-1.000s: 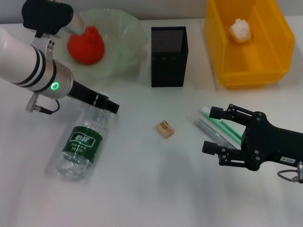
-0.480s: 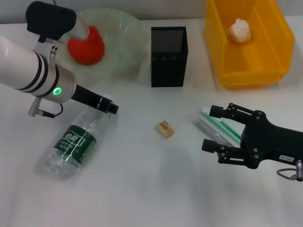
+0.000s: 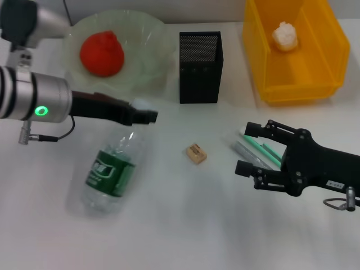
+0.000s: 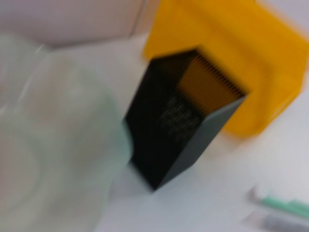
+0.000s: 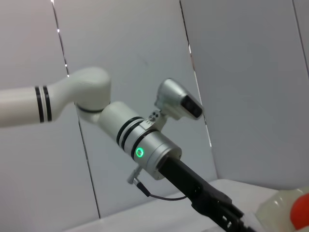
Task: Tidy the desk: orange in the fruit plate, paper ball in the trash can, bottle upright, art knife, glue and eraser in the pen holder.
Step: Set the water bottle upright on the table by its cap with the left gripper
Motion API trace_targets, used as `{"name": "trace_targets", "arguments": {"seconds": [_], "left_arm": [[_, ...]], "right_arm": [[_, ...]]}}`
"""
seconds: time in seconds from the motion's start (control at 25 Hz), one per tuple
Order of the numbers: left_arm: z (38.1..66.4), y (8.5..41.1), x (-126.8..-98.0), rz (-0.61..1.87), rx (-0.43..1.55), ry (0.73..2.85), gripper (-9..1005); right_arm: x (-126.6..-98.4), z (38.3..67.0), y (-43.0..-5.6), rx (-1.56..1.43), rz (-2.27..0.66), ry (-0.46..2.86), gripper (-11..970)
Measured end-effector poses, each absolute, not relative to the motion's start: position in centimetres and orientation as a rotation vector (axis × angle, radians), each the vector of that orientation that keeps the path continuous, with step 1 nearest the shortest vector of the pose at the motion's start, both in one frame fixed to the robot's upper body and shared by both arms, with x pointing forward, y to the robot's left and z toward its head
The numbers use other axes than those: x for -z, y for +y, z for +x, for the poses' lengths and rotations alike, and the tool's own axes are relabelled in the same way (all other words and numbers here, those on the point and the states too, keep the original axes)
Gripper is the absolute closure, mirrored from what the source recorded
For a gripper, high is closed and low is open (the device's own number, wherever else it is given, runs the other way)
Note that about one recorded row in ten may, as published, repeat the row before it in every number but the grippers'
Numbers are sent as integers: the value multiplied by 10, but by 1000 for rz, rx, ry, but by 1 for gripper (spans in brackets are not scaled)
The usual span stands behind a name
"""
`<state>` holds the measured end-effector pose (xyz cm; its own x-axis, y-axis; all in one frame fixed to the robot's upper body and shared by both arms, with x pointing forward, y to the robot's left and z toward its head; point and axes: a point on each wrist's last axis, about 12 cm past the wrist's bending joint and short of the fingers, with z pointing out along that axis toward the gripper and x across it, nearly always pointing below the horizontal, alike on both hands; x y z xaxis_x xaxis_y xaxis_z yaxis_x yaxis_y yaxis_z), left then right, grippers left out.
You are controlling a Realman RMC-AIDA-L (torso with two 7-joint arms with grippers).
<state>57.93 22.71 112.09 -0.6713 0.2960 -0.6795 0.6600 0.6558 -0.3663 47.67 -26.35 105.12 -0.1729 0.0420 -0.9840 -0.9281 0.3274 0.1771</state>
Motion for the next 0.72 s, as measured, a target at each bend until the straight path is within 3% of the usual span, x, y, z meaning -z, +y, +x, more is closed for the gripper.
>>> {"name": "trace_targets", "arguments": {"seconds": [0.2, 0.36, 0.56, 0.72], "left_arm": [[567, 258, -1115, 662, 1035, 2062, 552], [556, 277, -1105, 579, 1086, 1919, 551], [525, 302, -1081, 432, 1027, 1627, 550], [499, 303, -1061, 348, 859, 1424, 549]], "right_arm": [[-1053, 482, -253, -1136, -830, 1461, 116], [-1054, 486, -251, -1142, -814, 1466, 116], [-1056, 492, -251, -1134, -792, 1474, 117], [-1056, 497, -249, -1117, -775, 1484, 117]]}}
